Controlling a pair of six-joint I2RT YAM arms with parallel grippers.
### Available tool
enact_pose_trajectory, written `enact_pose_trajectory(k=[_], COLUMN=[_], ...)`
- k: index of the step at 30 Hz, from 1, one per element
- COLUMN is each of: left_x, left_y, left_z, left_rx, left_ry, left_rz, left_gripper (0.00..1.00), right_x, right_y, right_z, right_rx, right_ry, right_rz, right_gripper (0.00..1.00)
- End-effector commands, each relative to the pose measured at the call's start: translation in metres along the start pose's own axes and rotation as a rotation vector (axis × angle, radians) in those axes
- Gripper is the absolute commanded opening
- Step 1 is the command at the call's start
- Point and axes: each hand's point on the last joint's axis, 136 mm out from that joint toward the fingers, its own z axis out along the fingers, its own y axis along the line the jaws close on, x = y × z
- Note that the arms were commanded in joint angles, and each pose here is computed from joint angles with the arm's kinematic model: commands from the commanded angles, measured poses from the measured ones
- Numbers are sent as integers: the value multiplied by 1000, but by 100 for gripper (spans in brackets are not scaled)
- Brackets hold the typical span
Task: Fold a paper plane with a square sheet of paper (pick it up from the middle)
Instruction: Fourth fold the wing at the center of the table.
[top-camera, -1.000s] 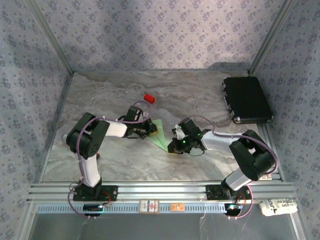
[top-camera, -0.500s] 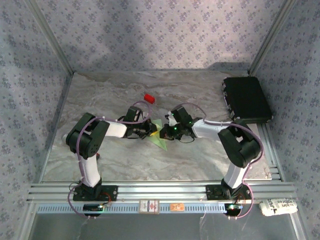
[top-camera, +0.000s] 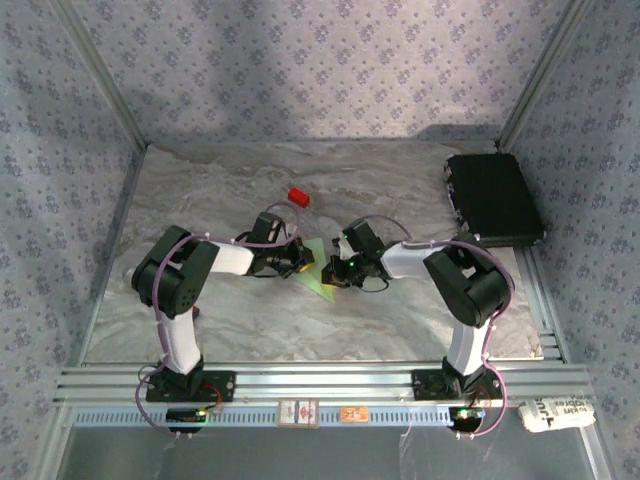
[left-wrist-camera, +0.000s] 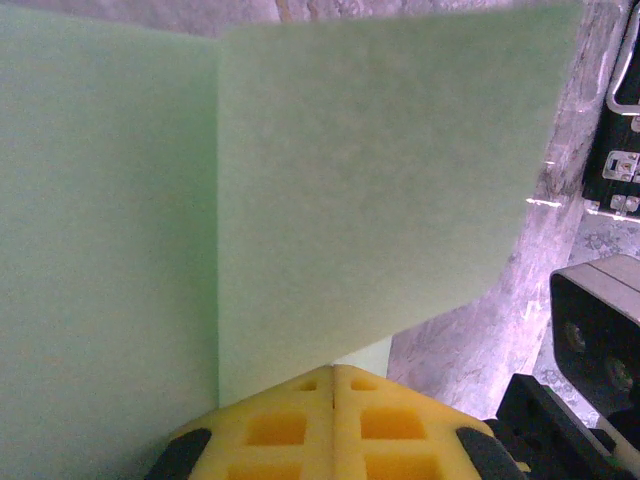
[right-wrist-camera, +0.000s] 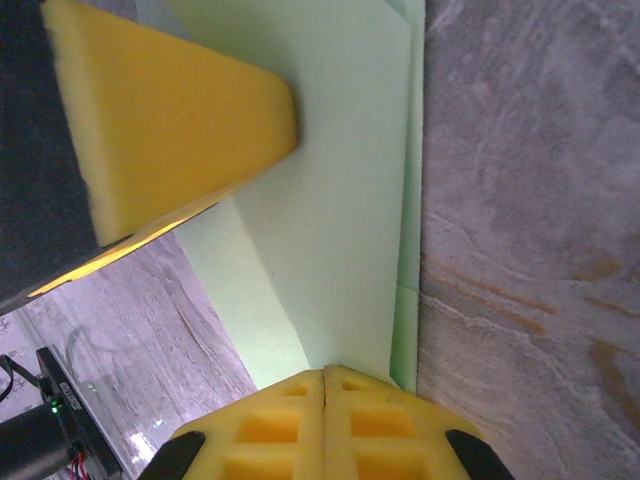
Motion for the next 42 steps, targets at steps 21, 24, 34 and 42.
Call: enact_pose_trajectory(k=[21, 24, 34, 42], left_x=[36, 38, 22, 3], left_y=[-9, 2, 24, 19], left_z=[-4, 2, 3, -1], left_rx=[-72, -99, -214, -201], left_ry=[108, 121, 43, 18], left_rz=[99, 78, 28, 24], left_gripper=[0, 0, 0, 0], right_x=[39, 41, 48, 52], right_y=[-59, -59, -65, -69], right_z=[2, 2, 2, 1], right_rx=[189, 187, 206, 222], right_ry=[84, 90, 108, 116], right_rz=[127, 126, 119, 109], right_gripper=[0, 0, 0, 0])
